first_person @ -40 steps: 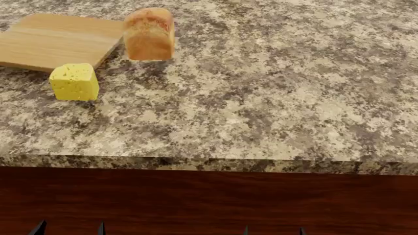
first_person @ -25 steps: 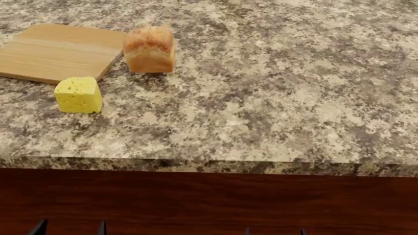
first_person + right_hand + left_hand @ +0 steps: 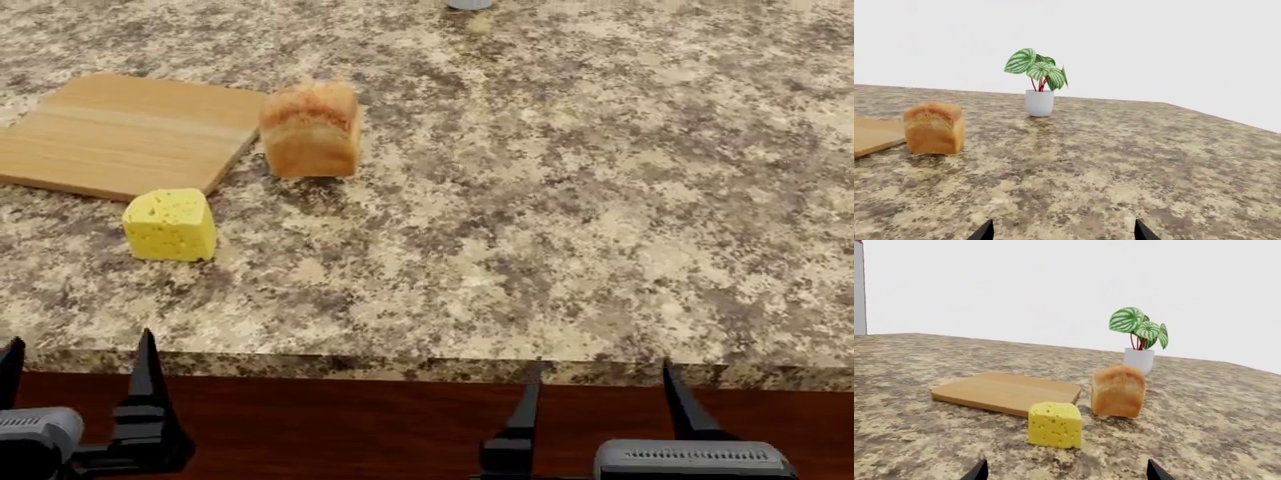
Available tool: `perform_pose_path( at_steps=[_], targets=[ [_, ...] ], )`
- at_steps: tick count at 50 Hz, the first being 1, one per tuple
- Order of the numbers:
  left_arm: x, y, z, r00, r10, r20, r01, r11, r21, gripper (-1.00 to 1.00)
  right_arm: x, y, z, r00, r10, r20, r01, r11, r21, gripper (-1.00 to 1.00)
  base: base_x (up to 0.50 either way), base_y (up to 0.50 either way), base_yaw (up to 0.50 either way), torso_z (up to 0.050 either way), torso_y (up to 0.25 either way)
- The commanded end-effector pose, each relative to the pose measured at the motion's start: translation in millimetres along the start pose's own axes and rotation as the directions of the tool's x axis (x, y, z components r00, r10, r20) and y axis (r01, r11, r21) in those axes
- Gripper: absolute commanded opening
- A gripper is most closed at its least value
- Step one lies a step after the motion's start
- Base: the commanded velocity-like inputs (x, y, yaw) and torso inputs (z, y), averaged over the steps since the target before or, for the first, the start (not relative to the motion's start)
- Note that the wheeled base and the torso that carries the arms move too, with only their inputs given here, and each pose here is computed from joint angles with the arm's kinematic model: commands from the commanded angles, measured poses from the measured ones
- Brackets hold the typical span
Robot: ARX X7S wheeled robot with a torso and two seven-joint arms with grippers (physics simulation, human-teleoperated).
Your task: Place the bread and cheese on the cutting board.
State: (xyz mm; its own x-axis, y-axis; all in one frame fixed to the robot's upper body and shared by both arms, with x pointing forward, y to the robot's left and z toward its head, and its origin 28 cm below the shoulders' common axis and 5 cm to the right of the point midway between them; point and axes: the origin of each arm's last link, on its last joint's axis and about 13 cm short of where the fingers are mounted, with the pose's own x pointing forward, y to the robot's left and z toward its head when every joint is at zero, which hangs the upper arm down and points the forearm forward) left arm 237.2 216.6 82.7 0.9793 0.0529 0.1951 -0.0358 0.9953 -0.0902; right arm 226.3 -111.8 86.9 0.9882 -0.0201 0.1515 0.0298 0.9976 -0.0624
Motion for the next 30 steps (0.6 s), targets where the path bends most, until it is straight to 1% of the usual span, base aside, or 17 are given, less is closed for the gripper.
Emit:
perform_pose_path(
  at_steps=[1, 4, 6, 8, 9, 10, 11, 12, 14, 15, 16, 17, 18, 20, 21, 23, 30],
  targets=[
    [14.5, 1.1, 25.3, 0.997, 0.012, 0.079, -0.012, 1.000, -0.002, 1.00, 7.6, -6.0, 21.8, 0.999, -0.004, 0.054, 0.004, 1.000, 0.009, 1.00, 0.00, 0.00, 0.00, 0.050, 0.000],
    [14.3, 0.9, 25.8, 0.995, -0.002, 0.095, 0.000, 1.000, 0.016, 1.00, 6.5, -8.0, 21.6, 0.999, -0.008, 0.054, 0.007, 1.000, 0.020, 1.00, 0.00, 0.00, 0.00, 0.050, 0.000],
    [14.6, 2.3, 27.5, 0.996, 0.004, 0.093, -0.004, 1.000, -0.002, 1.00, 7.0, -8.3, 22.6, 0.998, -0.009, 0.054, 0.008, 1.000, 0.022, 1.00, 0.00, 0.00, 0.00, 0.050, 0.000],
    [14.6, 2.1, 27.7, 0.996, 0.001, 0.092, 0.000, 1.000, -0.004, 1.00, 6.2, -8.3, 24.2, 0.998, -0.008, 0.059, 0.007, 1.000, 0.026, 1.00, 0.00, 0.00, 0.00, 0.050, 0.000],
    [14.3, 2.1, 28.8, 0.996, 0.004, 0.088, -0.003, 1.000, -0.018, 1.00, 5.9, -8.2, 24.9, 0.998, -0.009, 0.060, 0.007, 1.000, 0.024, 1.00, 0.00, 0.00, 0.00, 0.050, 0.000],
    [15.5, 1.9, 27.9, 0.999, 0.005, 0.037, -0.004, 1.000, -0.017, 1.00, 5.4, -8.3, 25.0, 0.998, -0.009, 0.060, 0.007, 1.000, 0.025, 1.00, 0.00, 0.00, 0.00, 0.050, 0.000],
    [14.5, 1.9, 28.9, 0.998, 0.001, 0.057, 0.000, 1.000, -0.025, 1.00, 5.3, -8.3, 24.6, 0.998, -0.010, 0.059, 0.009, 1.000, 0.025, 1.00, 0.00, 0.00, 0.00, 0.000, 0.000],
    [13.7, 1.7, 29.2, 0.998, -0.012, 0.064, 0.014, 1.000, -0.025, 1.00, 5.1, -8.0, 25.0, 0.998, -0.010, 0.059, 0.009, 1.000, 0.028, 1.00, 0.00, 0.00, 0.00, 0.000, 0.000],
    [13.7, 1.3, 30.0, 0.998, -0.008, 0.067, 0.009, 1.000, -0.015, 1.00, 5.9, -7.6, 24.6, 0.998, -0.004, 0.058, 0.002, 1.000, 0.028, 1.00, 0.00, 0.00, 0.00, 0.000, 0.000],
    [13.0, 0.5, 30.3, 0.997, -0.017, 0.071, 0.017, 1.000, -0.008, 1.00, 6.1, -7.3, 24.9, 0.998, -0.002, 0.059, 0.000, 1.000, 0.029, 1.00, 0.00, 0.00, 0.00, 0.000, 0.000],
    [13.5, 0.1, 30.8, 0.997, -0.005, 0.079, 0.004, 1.000, 0.013, 1.00, 6.6, -7.0, 24.8, 0.998, 0.000, 0.057, -0.001, 1.000, 0.029, 1.00, 0.00, 0.00, 0.00, 0.000, 0.000],
    [13.2, -0.4, 29.9, 0.997, -0.023, 0.076, 0.021, 1.000, 0.021, 1.00, 6.7, -6.7, 24.7, 0.998, 0.001, 0.055, -0.003, 1.000, 0.028, 1.00, 0.00, 0.00, 0.00, 0.000, 0.000],
    [12.4, -0.9, 29.8, 0.996, -0.024, 0.081, 0.023, 1.000, 0.018, 1.00, 7.2, -7.0, 23.8, 0.999, 0.002, 0.053, -0.004, 1.000, 0.028, 1.00, 0.00, 0.00, 0.00, 0.000, 0.000],
    [12.5, -0.4, 30.1, 0.996, -0.024, 0.090, 0.026, 0.999, -0.018, 1.00, 7.4, -6.5, 24.0, 0.999, 0.004, 0.054, -0.005, 1.000, 0.027, 1.00, 0.00, 0.00, 0.00, 0.000, 0.000],
    [12.6, -0.4, 30.0, 0.995, -0.020, 0.096, 0.019, 1.000, 0.006, 1.00, 8.2, -6.2, 22.9, 0.999, 0.007, 0.038, -0.007, 1.000, -0.003, 1.00, 0.00, 0.00, 0.00, 0.000, 0.000],
    [13.2, 0.4, 30.3, 0.995, -0.015, 0.094, 0.015, 1.000, -0.003, 1.00, 8.9, -4.5, 23.4, 1.000, 0.007, 0.029, -0.007, 1.000, -0.021, 1.00, 0.00, 0.43, 0.00, 0.000, 0.000],
    [14.8, 3.2, 31.7, 0.994, 0.004, 0.105, -0.004, 1.000, 0.001, 1.00, 9.7, -3.2, 24.1, 0.999, 0.014, 0.031, -0.013, 1.000, -0.028, 1.00, 0.00, 0.50, 0.00, 0.000, 0.000]
  ],
)
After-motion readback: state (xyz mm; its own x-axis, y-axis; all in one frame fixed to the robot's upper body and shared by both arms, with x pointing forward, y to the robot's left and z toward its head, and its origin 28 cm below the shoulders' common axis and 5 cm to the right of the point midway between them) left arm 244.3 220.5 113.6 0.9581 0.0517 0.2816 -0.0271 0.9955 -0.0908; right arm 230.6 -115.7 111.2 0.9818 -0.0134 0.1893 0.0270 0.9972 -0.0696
